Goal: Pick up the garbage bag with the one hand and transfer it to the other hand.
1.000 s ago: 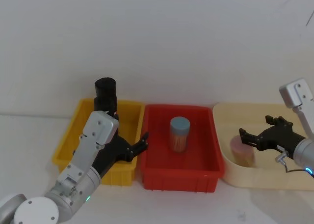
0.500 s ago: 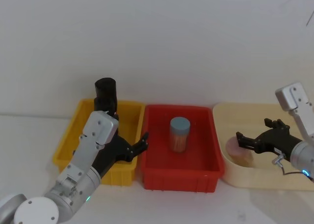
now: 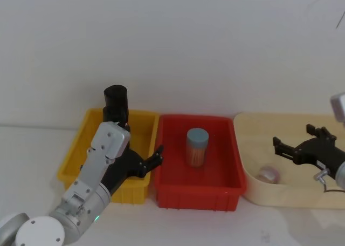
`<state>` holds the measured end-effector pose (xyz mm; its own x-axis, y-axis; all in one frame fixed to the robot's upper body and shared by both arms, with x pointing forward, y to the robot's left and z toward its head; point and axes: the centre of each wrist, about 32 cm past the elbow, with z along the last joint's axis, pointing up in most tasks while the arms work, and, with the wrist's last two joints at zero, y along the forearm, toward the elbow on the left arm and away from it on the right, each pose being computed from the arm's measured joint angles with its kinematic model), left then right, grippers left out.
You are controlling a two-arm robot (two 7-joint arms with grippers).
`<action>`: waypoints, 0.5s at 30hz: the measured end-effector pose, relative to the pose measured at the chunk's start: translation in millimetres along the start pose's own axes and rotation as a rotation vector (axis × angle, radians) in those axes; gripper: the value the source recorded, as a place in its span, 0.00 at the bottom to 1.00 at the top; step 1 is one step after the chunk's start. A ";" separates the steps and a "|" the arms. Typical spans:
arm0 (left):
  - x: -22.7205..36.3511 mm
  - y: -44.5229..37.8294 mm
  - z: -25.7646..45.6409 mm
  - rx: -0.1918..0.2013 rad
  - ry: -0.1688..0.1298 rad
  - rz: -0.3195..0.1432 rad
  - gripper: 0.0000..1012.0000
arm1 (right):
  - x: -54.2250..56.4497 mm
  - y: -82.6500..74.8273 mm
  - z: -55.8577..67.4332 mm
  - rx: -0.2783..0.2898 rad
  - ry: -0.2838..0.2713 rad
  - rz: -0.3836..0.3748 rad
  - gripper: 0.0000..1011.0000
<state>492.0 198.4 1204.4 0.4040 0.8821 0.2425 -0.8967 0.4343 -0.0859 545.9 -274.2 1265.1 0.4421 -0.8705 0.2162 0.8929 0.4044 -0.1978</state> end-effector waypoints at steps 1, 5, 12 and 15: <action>0.0 0.0 0.0 0.000 0.000 0.000 0.99 | 0.1 -1.8 -0.3 0.007 0.003 -0.003 0.99; 0.0 0.0 0.0 0.000 0.000 0.000 0.99 | 0.8 -10.4 -1.9 0.042 0.023 -0.014 0.99; 0.0 0.0 0.0 0.000 0.000 0.000 0.99 | 0.9 -23.6 -5.1 0.095 0.051 -0.018 0.99; 0.0 0.0 0.0 0.000 0.000 0.000 0.99 | 0.7 -26.2 -5.6 0.106 0.056 -0.018 0.99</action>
<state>492.0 198.4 1204.4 0.4040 0.8820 0.2425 -0.8967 0.4343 -0.0860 522.3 -286.9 1265.1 0.4234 -0.8909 0.1645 0.9058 0.4137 -0.0911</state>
